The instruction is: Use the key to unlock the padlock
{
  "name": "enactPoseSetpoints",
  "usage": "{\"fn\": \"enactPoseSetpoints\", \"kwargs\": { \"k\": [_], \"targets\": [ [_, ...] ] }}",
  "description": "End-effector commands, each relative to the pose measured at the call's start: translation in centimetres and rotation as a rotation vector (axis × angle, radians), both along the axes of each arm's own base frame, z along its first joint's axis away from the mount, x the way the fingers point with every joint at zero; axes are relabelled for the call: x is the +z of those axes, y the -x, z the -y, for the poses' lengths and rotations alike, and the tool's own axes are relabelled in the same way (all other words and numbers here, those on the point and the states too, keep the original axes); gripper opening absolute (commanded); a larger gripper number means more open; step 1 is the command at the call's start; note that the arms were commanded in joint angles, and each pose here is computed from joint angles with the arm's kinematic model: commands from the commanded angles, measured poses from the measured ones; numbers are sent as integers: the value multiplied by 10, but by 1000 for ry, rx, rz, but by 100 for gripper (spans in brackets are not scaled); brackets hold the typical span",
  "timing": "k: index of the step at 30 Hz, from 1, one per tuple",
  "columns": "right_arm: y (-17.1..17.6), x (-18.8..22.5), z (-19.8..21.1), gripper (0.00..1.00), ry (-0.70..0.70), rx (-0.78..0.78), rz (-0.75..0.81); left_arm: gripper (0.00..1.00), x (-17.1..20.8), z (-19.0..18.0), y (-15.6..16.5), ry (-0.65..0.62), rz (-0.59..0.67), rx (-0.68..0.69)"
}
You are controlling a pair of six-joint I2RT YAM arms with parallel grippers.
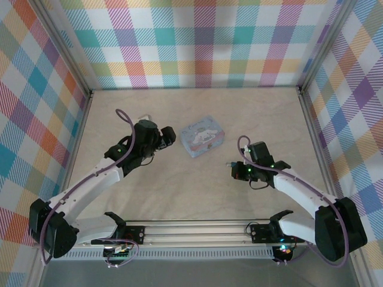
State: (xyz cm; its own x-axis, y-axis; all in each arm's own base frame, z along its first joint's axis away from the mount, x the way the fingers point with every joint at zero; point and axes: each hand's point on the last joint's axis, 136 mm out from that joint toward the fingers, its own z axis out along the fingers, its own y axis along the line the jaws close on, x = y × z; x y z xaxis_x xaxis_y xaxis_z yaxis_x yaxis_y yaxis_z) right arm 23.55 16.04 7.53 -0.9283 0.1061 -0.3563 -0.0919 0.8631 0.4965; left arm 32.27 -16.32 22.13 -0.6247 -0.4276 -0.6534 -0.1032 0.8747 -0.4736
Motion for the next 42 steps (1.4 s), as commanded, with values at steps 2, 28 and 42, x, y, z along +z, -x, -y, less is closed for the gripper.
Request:
{"fn": "enactPoseSetpoints", "kwargs": {
  "k": [2,28,42],
  "targets": [
    [-20,23,10,10,93,5,124,92,6,-32,6,-81,29,75],
    [-85,77,91,97,343,-207,531,100,16,-174,31,-486,142,456],
    [-99,57,135,100,413,-337,578,100,-14,-188,26,-493,94,499]
  ]
}}
